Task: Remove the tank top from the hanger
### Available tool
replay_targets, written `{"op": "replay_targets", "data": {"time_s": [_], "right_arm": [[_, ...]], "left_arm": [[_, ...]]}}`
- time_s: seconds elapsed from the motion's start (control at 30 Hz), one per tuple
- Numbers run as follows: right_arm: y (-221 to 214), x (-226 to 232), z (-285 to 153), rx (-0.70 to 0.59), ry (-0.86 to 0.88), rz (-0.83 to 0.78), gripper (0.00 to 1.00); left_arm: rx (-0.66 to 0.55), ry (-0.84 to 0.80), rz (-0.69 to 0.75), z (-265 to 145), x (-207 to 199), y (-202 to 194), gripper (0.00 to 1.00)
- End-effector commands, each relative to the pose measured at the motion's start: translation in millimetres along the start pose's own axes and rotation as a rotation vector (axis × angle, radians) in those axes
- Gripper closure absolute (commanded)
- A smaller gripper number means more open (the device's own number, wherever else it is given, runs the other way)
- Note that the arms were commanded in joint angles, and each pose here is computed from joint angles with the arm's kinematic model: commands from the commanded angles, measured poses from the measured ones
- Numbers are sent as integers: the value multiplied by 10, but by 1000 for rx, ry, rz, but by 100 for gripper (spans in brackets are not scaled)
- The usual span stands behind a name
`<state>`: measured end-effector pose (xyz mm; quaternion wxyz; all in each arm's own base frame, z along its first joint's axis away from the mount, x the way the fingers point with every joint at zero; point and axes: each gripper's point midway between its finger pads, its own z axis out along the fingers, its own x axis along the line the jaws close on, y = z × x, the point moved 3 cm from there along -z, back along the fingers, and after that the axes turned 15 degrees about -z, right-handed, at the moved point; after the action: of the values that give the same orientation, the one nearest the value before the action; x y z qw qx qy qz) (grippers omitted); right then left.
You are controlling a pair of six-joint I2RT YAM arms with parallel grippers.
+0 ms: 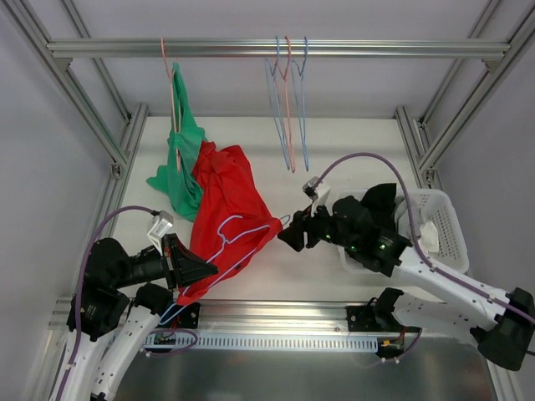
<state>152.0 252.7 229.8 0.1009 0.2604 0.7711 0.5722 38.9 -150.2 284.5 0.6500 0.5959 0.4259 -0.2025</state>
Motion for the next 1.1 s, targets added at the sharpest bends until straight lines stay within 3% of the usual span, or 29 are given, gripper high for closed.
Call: {"op": "replay_targets", "data": {"time_s": [0.0, 0.17, 0.27, 0.3, 0.37, 0.57, 0.7, 0.77, 0.9, 1.0, 1.07], "right_arm": [[344, -81, 196, -110, -99, -53, 42], [382, -28, 387, -124, -75, -59, 49], [395, -16, 396, -135, -67, -70, 67], [403, -19, 389, -138, -67, -73, 83], [412, -24, 369, -144, -70, -81, 98], [334, -326, 185, -135, -276, -62, 100], [262, -947, -290, -96, -644, 68, 100], [332, -1169, -436, -95, -724, 122, 100], [482, -939, -300, -60, -513, 120, 100], [773, -738, -436, -155, -400, 101, 100], [1022, -530, -694, -259, -314, 67, 100]], "left_arm": [[30, -82, -17, -45, -207, -36, 100], [36, -80, -25, -36, -199, -31, 100], [33, -65, -36, -14, -159, -13, 100], [30, -63, -34, -12, -156, -9, 100], [20, -50, -39, 0, -132, 14, 100], [11, -38, -43, 14, -132, 58, 100], [33, -67, -27, -7, -241, 74, 100], [36, -75, -16, -11, -304, 116, 100], [-5, -149, 43, 0, -677, 434, 100], [-88, -271, 123, 77, -980, 798, 100], [-227, -359, 211, 109, -1195, 1125, 100]]}}
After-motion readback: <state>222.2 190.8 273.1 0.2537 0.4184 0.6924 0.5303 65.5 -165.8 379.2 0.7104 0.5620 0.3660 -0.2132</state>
